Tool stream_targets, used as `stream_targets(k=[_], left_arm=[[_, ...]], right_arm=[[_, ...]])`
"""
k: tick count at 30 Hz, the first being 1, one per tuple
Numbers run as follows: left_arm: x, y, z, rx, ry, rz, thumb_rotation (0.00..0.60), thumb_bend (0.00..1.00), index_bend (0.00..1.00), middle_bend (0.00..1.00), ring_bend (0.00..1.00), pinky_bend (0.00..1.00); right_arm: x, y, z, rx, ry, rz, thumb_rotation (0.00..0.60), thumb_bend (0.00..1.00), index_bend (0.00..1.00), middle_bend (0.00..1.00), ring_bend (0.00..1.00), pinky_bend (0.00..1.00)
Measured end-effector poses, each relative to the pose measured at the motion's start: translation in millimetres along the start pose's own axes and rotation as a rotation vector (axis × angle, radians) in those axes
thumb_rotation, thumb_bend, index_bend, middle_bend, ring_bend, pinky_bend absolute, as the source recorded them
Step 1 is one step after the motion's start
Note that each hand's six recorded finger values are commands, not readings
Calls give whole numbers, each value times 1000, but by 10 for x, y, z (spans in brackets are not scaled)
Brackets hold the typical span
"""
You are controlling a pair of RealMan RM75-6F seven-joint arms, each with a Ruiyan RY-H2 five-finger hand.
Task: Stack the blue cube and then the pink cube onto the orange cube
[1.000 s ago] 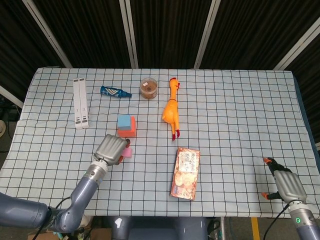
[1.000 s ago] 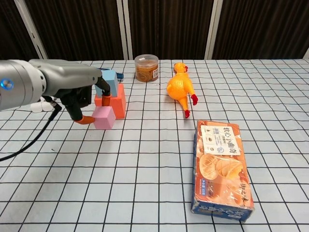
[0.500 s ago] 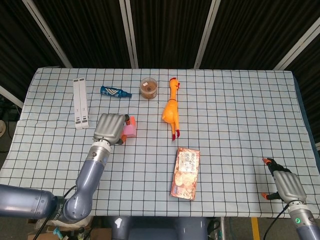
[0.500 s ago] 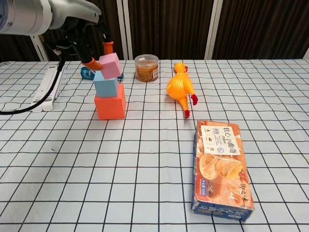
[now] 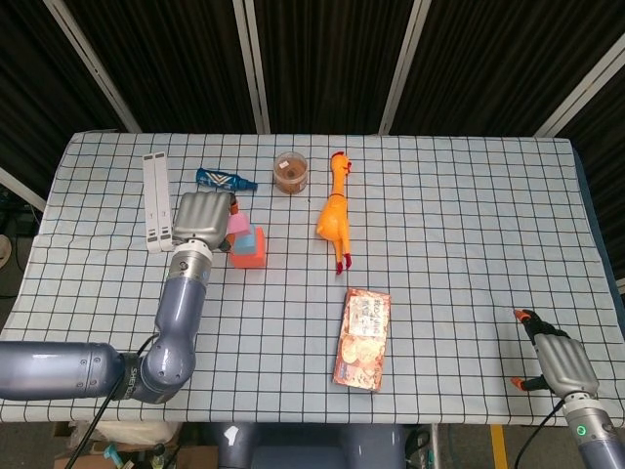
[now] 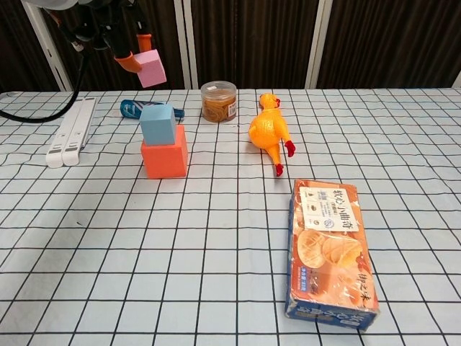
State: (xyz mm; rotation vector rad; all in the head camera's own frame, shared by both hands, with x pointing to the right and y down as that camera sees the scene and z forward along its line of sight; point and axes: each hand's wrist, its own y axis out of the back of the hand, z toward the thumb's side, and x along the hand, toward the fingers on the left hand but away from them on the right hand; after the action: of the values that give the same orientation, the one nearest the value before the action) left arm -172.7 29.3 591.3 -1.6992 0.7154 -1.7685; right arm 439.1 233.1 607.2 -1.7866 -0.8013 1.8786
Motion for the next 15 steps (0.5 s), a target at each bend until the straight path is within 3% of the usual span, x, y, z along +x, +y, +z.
stream_targets(k=[6,15], left_arm=[[49,-44,-57,96,-12,18,600,397,403,904,736,835],[77,-127,-35,135,-65,19,600,397,399,904,735,833]], right_arm=[[0,4,-3,-2,-4,0,600,128,107,91,187,244],[3,7,-9,-3,-8,0,600,129,107,91,187,244]])
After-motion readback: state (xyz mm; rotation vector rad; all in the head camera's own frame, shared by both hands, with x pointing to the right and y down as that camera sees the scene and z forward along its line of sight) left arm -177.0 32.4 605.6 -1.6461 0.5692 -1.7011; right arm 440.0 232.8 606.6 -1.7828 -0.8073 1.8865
